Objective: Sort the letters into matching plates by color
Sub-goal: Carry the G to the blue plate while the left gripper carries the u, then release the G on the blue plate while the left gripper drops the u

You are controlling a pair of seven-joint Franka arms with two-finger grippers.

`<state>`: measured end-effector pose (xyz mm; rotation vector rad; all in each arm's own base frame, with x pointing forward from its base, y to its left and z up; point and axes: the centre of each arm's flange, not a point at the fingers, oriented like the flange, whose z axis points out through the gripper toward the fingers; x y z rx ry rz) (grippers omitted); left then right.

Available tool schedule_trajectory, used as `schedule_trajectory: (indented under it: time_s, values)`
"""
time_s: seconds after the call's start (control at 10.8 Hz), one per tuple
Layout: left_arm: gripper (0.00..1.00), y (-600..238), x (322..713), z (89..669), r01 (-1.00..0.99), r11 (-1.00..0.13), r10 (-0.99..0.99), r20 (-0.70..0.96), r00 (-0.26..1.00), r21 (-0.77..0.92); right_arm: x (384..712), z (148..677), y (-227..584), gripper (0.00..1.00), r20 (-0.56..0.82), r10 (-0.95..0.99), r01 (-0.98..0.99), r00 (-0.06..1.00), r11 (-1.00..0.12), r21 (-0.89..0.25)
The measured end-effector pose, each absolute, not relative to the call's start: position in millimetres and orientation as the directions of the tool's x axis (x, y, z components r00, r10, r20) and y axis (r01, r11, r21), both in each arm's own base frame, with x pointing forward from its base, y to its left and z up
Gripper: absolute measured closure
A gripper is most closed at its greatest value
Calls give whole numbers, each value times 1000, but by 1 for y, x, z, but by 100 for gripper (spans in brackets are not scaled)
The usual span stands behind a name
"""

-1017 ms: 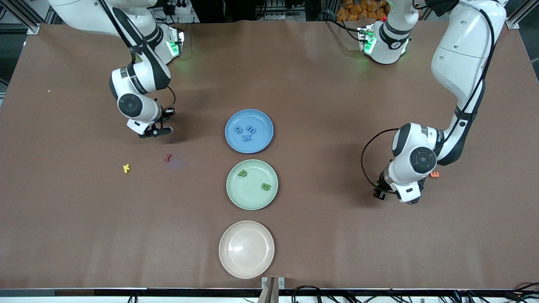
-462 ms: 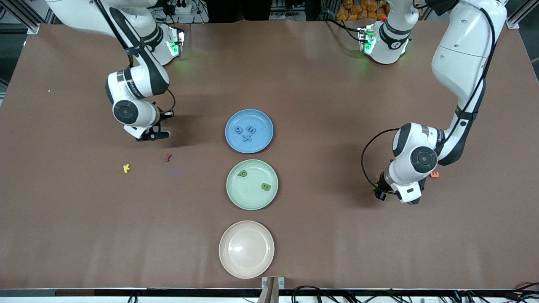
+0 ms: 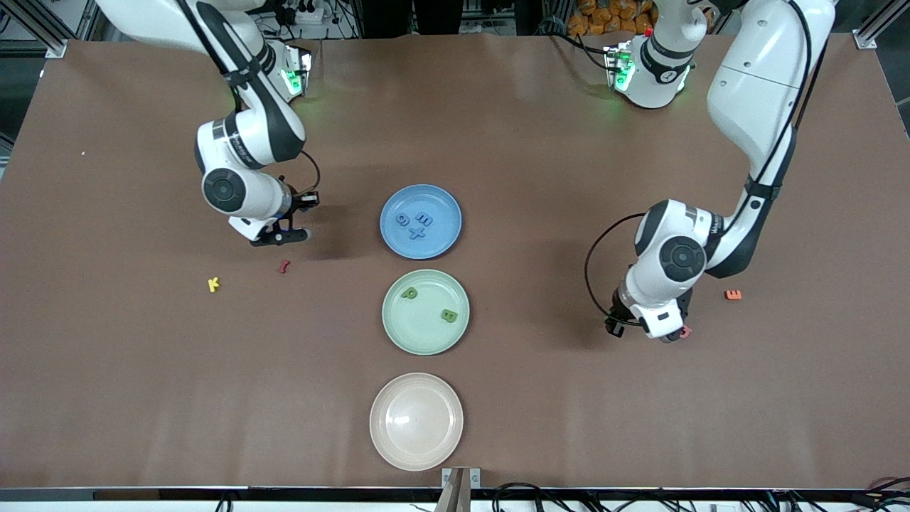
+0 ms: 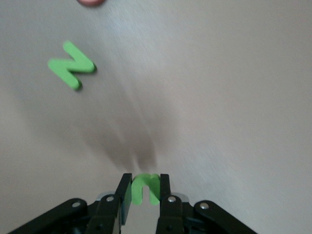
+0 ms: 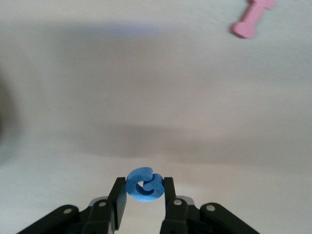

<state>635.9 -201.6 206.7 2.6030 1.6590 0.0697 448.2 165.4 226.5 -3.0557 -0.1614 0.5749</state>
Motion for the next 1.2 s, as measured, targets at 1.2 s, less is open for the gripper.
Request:
schedule_trajectory:
  time_s: [1.2]
  values:
    - [73,-419,561,310,920,-314,935,-93,342,234,446,230,365,64,-282,-141,-162,949,-985,-54]
